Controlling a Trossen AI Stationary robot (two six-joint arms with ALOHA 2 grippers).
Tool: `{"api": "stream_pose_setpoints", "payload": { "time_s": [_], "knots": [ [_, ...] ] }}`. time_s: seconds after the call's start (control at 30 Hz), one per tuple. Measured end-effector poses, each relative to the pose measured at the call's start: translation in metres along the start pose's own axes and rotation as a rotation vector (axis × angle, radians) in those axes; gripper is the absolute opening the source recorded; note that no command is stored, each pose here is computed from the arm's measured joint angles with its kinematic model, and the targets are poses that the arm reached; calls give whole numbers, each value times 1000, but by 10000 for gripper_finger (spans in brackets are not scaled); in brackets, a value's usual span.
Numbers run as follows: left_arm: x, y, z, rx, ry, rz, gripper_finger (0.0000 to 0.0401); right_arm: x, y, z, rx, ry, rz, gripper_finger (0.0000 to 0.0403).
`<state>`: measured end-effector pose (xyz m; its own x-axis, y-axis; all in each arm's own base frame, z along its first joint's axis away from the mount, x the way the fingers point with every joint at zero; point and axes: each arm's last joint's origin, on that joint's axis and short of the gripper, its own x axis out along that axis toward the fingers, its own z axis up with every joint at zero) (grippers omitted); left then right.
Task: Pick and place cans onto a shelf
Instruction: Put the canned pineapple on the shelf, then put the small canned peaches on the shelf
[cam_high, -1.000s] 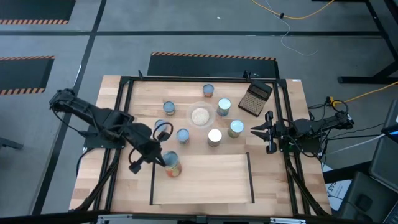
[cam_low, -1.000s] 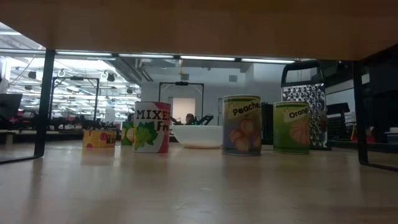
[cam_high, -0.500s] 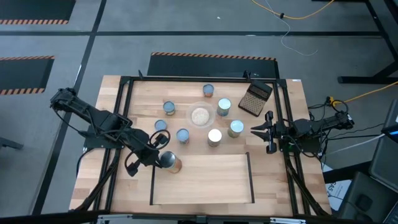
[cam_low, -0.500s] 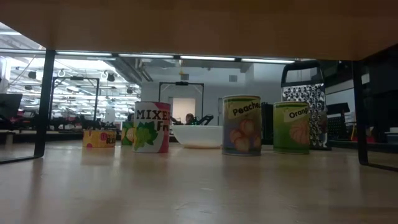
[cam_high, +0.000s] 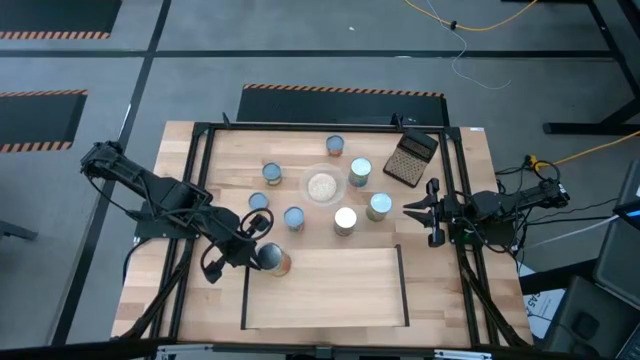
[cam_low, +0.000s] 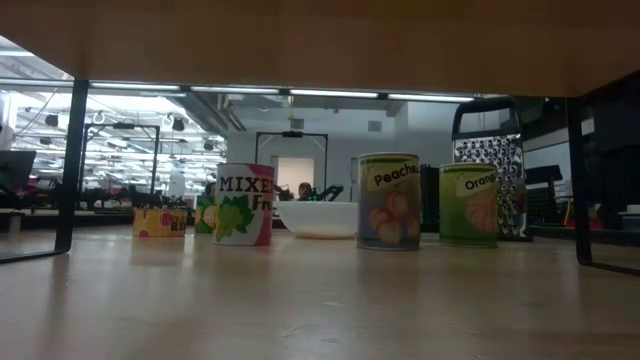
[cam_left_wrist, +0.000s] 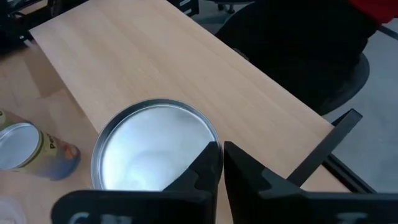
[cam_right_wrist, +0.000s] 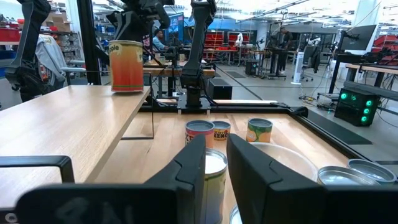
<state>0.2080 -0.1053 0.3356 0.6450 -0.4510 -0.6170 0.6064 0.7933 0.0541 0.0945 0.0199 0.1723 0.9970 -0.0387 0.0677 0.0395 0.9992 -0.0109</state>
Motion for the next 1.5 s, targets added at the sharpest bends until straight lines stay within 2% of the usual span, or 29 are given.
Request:
{"api": "stream_pose_setpoints", "payload": {
  "time_s": [0.37,0.8,1.0,1.13,1.4,1.5],
  "knots": [
    [0,1,0,0,1,42,22,0,0,0,0,0,0,71],
    [0,2,8,8,-77,49,51,0,0,0,0,0,0,71],
    [-1,4,13,13,-128,78,47,0,0,0,0,1,0,71],
    [-2,8,17,10,-164,182,48,0,0,0,0,0,0,71],
    [-9,21,28,5,-235,545,46,0,0,0,0,0,0,71],
    [-12,29,29,-4,-250,633,43,0,0,0,0,0,0,71]
  ]
}}
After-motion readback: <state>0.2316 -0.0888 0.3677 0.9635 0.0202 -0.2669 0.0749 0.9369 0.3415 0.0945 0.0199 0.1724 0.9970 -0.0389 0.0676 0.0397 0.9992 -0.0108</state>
